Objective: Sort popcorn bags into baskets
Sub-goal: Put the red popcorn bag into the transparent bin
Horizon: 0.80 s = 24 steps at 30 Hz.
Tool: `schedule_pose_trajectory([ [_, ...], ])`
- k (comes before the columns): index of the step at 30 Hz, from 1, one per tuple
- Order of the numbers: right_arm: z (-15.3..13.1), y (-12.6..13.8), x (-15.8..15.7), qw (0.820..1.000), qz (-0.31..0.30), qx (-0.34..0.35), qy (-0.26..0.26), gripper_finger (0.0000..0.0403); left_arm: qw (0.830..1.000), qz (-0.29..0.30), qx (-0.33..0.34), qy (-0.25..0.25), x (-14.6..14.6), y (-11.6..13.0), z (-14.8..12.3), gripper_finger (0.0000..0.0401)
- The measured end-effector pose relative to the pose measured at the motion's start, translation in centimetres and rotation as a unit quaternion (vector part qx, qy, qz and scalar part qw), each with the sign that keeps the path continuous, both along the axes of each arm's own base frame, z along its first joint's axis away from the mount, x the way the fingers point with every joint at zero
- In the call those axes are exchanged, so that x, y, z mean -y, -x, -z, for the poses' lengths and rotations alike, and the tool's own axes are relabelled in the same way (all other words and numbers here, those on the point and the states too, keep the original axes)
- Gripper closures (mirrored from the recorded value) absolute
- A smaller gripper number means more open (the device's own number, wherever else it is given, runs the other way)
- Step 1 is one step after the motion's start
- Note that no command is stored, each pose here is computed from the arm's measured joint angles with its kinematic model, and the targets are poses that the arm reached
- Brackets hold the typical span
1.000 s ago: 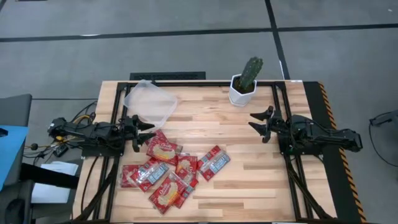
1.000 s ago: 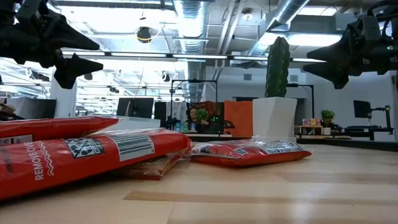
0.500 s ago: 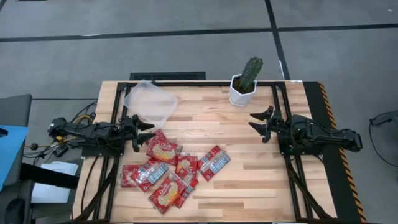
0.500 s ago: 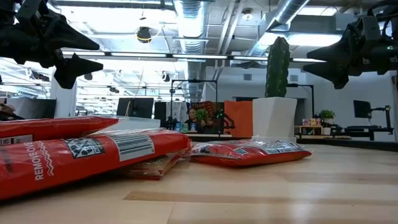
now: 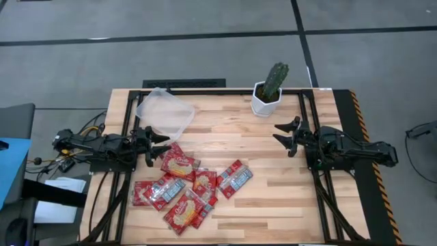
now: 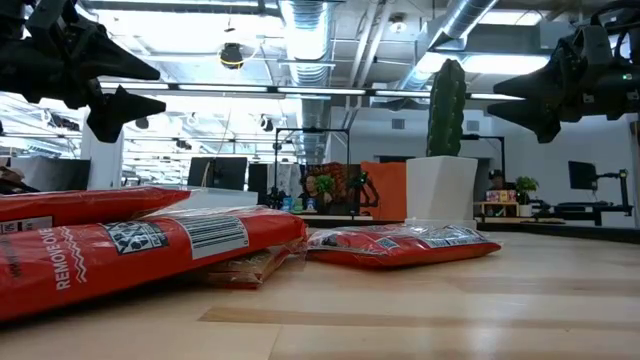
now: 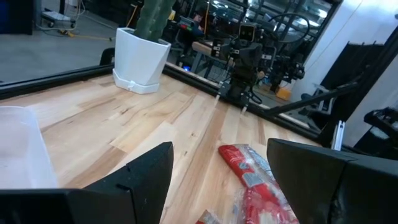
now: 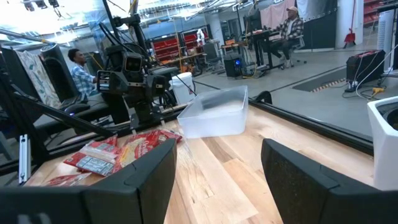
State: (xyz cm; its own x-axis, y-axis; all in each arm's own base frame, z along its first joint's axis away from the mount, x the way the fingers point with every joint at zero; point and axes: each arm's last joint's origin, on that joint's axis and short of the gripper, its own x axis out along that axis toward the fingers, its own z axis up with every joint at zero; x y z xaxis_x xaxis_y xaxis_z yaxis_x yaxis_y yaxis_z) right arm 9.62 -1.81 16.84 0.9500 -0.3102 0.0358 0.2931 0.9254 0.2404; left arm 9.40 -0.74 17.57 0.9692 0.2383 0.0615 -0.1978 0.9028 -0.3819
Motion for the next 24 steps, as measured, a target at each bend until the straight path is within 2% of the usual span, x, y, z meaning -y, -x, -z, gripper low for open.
schedule_pose_trajectory([
  [2, -0.1, 0.0, 0.0, 1.0, -0.001, 0.011, -0.016, 0.0143, 1.0, 0.001, 0.01, 0.019, 0.0, 0.0, -0.1, 0.0152],
  [6, -0.6, 0.0, 0.0, 0.985, -0.011, 0.08, -0.15, 0.0143, 0.992, 0.027, 0.035, 0.121, 0.1, 0.0, -0.1, 0.0152],
  [9, -0.9, 0.1, 0.1, 0.973, -0.01, 0.112, -0.2, 0.0143, 0.981, 0.036, 0.046, 0.188, 0.1, 0.0, -0.1, 0.0152],
  [12, -1.1, 0.1, 0.2, 0.964, -0.01, 0.134, -0.23, 0.0143, 0.974, 0.035, 0.053, 0.219, 0.1, 0.0, -0.1, 0.0152],
  [15, -1.1, 0.2, 0.2, 0.957, -0.013, 0.143, -0.251, 0.0143, 0.975, 0.005, 0.059, 0.216, -0.1, 0.0, -0.1, 0.0152],
  [19, -1.1, 0.2, 0.2, 0.957, -0.014, 0.144, -0.251, 0.0143, 0.973, -0.043, 0.071, 0.217, -0.3, 0.1, -0.1, 0.0152],
  [21, -1.1, 0.2, 0.2, 0.958, -0.014, 0.143, -0.249, 0.0143, 0.972, -0.044, 0.074, 0.221, -0.3, 0.1, -0.1, 0.0152],
  [24, -1.1, 0.1, 0.2, 0.954, -0.016, 0.147, -0.263, 0.0143, 0.959, -0.009, 0.107, 0.261, -0.2, 0.1, -0.7, 0.0152],
])
